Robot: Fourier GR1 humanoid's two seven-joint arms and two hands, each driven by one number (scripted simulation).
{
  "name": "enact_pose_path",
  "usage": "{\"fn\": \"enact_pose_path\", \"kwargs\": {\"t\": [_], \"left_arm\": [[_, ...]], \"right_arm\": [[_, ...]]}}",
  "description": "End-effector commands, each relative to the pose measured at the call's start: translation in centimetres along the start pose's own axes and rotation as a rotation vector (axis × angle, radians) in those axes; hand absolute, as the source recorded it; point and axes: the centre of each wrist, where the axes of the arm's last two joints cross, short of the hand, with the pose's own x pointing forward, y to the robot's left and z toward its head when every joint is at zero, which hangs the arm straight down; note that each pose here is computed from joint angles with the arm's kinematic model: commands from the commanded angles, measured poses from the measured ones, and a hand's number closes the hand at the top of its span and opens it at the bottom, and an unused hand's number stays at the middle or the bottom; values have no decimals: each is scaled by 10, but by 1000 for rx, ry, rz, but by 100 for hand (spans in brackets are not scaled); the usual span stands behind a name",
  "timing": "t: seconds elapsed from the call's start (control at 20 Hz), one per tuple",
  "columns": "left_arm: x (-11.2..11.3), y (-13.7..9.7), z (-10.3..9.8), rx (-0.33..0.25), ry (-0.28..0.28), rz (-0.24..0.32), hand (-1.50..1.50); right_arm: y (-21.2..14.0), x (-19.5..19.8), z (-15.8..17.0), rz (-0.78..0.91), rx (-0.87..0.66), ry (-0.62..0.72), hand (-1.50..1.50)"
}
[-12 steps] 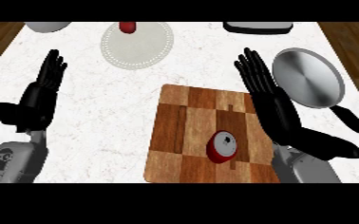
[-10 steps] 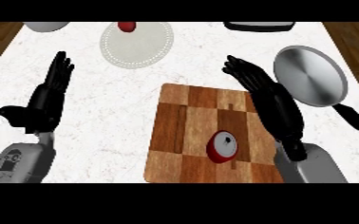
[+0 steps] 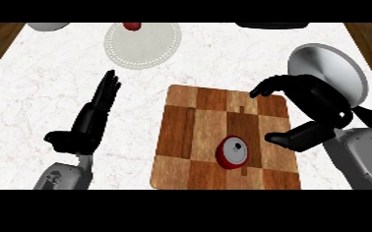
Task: Pick the can from the cutting board and place it in the pan
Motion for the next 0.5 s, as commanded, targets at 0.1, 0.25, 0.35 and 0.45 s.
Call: {"fn": "enact_pose_path", "kwargs": {"t": [0.1,0.25,0.35,0.45], "left_arm": [[10,-23,13,-35,16,14,0],[5,-13,16,-25,5,10,0],[12,-36,10,-27,20,36,0],[0,-33,21,-40,28,28,0]], "right_arm": [[-60,25,23,168,140,14,-150],[-61,16,7,237,194,-5,-150],[-75,43,6,296,252,22,-150],[-64,52,-17,354,305,66,-150]]}}
